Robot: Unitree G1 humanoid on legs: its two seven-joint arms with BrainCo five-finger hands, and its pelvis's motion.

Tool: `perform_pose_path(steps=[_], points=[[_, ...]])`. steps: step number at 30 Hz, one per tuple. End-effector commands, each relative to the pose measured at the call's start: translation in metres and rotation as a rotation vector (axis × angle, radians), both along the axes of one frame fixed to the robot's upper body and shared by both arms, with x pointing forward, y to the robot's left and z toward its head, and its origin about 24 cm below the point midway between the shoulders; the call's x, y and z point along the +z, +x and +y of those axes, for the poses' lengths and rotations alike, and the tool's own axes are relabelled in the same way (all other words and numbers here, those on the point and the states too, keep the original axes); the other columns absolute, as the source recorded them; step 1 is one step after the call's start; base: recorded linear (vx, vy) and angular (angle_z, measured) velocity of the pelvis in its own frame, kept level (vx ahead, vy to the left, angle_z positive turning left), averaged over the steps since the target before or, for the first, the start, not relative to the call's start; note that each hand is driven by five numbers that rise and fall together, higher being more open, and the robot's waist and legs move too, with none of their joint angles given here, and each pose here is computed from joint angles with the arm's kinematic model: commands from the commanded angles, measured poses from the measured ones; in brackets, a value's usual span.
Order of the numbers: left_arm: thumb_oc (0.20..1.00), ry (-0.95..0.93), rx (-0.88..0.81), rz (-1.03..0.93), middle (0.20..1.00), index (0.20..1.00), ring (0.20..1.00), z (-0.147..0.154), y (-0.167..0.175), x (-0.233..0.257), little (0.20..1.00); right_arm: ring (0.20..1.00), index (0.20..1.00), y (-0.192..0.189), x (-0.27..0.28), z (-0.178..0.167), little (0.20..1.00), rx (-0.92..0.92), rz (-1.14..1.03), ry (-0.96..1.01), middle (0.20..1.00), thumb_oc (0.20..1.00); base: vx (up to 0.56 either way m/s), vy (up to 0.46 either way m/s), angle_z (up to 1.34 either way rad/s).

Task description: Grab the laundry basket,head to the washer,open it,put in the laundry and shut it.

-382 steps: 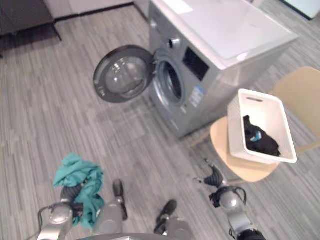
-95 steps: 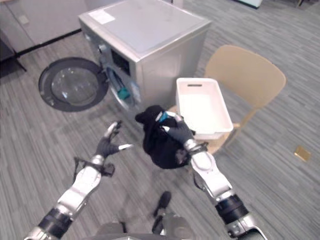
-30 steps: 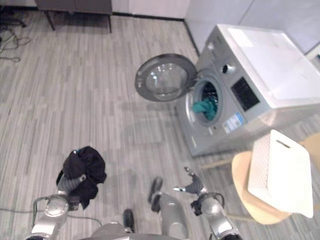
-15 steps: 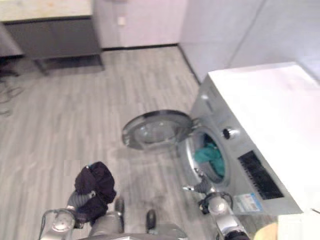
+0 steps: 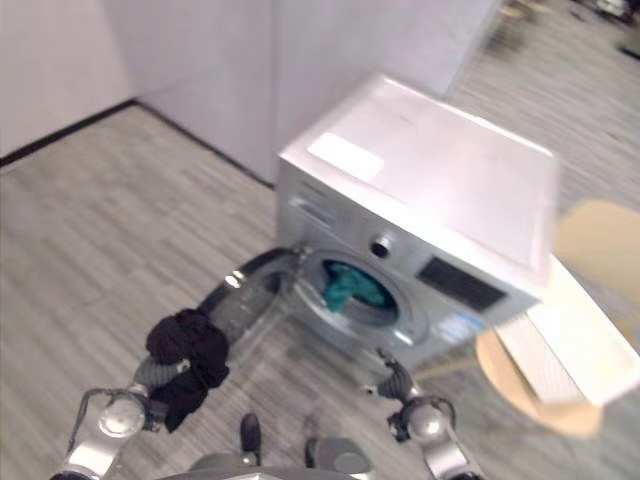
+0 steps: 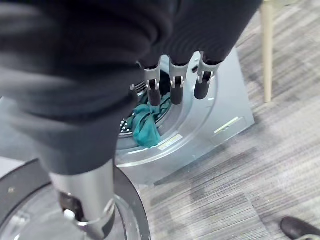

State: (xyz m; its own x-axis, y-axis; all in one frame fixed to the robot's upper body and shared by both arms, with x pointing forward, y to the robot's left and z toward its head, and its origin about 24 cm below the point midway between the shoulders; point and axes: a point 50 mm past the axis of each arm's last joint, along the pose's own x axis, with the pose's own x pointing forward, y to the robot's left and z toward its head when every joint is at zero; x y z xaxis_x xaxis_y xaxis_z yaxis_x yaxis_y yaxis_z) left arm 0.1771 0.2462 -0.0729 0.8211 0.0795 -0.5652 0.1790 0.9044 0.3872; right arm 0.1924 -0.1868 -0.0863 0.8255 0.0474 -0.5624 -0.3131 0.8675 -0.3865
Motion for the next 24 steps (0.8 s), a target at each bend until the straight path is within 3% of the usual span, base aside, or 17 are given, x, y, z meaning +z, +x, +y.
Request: perform_pose_path(steps=[1,10,16,24], points=[[0.200,-0.041,-0.118,-0.253,0.200,0.200,0.200,-0.025,0.036,0.039,0.200,1.000,1.000,0.017,0.015,-0.011,1.000,0.024,-0.078,-0.025,1.000,1.000,0.02,0.003,-1.19],[0.200,-0.019,-0.160,-0.428,0.200,0.200,0.200,-0.035,0.050,0.072,0.200,1.000,1.000,0.000,0.006,-0.029,1.000,-0.048,-0.030,-0.042,1.000,1.000,0.11,-0.101,-0.59],[0.200,-0.076,-0.123,-0.393,0.200,0.200,0.200,-0.047,0.052,0.059,0.200,1.000,1.000,0.004,0.006,-0.042,1.000,-0.114,-0.029,-0.055,1.000,1.000,0.03,-0.053,-0.68],[0.200,-0.027,-0.064,-0.361,0.200,0.200,0.200,-0.034,0.050,0.051,0.200,1.000,1.000,0.007,0.009,-0.044,1.000,-0.152,-0.059,-0.064,1.000,1.000,0.10,0.085,-0.59]])
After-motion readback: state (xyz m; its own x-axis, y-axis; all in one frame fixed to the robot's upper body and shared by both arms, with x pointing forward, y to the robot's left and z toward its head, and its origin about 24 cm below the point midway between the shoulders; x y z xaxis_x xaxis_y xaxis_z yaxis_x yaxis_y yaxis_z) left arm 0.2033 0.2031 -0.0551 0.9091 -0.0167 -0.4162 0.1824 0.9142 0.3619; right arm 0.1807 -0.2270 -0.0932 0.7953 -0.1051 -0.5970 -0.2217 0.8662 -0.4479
